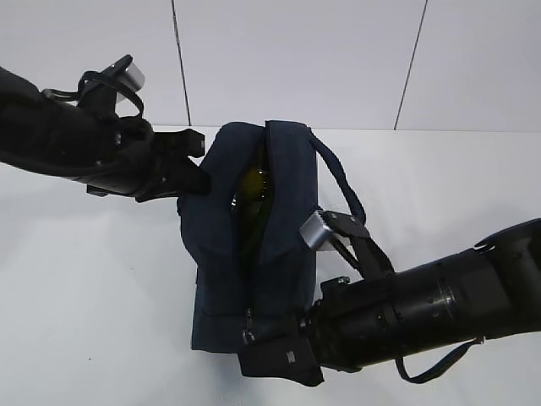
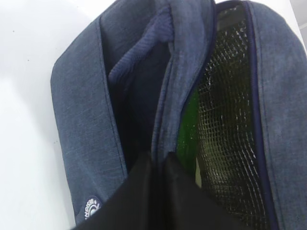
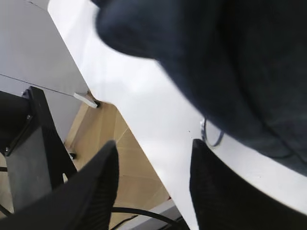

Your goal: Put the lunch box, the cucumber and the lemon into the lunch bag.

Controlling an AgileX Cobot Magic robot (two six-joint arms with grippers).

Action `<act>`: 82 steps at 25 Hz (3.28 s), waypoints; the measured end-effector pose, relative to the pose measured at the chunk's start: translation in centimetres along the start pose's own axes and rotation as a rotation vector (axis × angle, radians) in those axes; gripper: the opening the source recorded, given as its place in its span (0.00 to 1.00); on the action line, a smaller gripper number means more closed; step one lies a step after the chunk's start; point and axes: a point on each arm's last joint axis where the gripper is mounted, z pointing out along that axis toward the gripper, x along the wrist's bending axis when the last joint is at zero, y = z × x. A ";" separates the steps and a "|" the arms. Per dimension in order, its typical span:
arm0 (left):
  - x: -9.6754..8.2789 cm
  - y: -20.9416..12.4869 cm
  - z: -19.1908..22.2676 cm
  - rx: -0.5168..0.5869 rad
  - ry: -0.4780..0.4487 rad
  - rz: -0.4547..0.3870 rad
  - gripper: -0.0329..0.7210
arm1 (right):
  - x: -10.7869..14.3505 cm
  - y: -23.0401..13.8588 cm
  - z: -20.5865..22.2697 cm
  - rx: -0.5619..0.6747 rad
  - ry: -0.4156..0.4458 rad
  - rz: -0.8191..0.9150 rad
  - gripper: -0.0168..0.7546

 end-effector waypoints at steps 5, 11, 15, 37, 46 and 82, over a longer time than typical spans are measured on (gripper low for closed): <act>0.0 0.0 0.0 0.003 -0.002 0.000 0.05 | -0.7 -0.3 0.7 0.021 -0.010 0.016 0.52; -0.1 -0.1 0.0 0.015 -0.011 0.000 0.05 | -1.1 1.4 1.5 -0.003 -0.004 -0.011 0.57; -0.1 -0.2 0.0 0.019 -0.014 0.000 0.05 | -1.4 1.3 1.8 0.006 -0.008 -0.008 0.55; -0.1 -0.2 0.0 0.021 -0.015 0.000 0.05 | -2.3 0.9 2.1 0.028 -0.066 0.003 0.05; -0.1 -0.2 0.0 0.021 -0.015 0.000 0.05 | -1.8 0.7 2.2 0.050 -0.011 0.034 0.05; -1.3 -0.2 -0.1 0.029 -0.144 -0.197 0.05 | -3.0 1.6 2.4 0.007 -0.130 0.188 0.52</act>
